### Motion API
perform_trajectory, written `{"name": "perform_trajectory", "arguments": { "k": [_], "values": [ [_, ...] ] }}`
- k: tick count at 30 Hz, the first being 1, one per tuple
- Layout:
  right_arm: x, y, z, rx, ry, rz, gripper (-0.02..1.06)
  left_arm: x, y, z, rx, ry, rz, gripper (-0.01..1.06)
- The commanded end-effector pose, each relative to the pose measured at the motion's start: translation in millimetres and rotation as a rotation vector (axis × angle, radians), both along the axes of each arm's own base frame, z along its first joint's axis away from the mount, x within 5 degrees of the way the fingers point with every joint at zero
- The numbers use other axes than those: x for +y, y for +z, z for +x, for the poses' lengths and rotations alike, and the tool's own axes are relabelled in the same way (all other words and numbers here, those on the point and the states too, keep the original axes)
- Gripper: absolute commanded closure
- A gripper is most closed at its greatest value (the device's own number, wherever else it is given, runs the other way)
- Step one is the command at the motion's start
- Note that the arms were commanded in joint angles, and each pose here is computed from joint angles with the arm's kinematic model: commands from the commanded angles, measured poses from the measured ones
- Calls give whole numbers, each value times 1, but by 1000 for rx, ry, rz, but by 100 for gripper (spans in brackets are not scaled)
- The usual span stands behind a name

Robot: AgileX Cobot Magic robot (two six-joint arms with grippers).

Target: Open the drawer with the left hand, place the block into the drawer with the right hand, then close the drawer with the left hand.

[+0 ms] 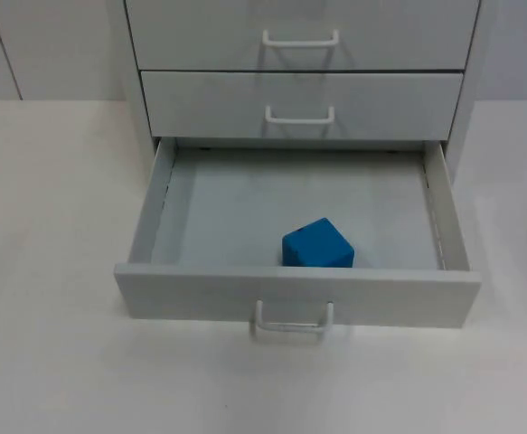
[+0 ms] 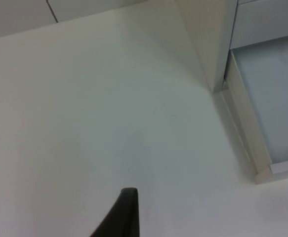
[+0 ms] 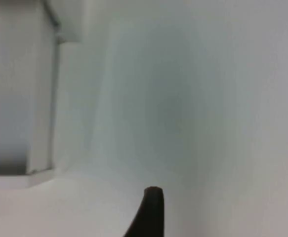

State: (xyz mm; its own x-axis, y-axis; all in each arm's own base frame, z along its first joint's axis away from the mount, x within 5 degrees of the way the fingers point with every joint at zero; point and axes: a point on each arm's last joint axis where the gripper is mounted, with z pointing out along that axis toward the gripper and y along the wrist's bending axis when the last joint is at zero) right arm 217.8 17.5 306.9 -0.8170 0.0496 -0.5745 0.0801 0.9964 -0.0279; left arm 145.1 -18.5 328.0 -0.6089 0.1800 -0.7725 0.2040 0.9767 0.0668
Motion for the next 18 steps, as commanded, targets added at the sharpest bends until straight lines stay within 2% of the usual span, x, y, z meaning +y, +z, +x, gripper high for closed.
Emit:
{"name": "perform_trajectory", "arguments": {
  "k": [1, 5, 9, 12, 14, 15, 18],
  "values": [
    [-10, 2, -5, -12, -21, -6, 30, -2, 2, 0, -21, -7, -29, 3],
    [-21, 5, -9, -17, -39, 21, 30, -5, 2, 0, -24, -44, -31, 3],
    [-22, 6, -7, -44, -47, 38, 30, -10, 1, 2, -14, -85, -58, 11],
    [-21, 7, -5, -66, -44, 39, 30, -16, -4, 8, 19, -141, -84, 32],
    [-21, 7, -5, -66, -44, 37, 30, -20, -8, 12, 43, -179, -90, 55],
    [-21, 7, -5, -66, -44, 37, 30, -20, -8, 12, 43, -179, -90, 55],
    [-22, 8, -5, -68, -43, 36, 30, -25, -13, 17, 78, -243, -88, 95]
  ]
}}
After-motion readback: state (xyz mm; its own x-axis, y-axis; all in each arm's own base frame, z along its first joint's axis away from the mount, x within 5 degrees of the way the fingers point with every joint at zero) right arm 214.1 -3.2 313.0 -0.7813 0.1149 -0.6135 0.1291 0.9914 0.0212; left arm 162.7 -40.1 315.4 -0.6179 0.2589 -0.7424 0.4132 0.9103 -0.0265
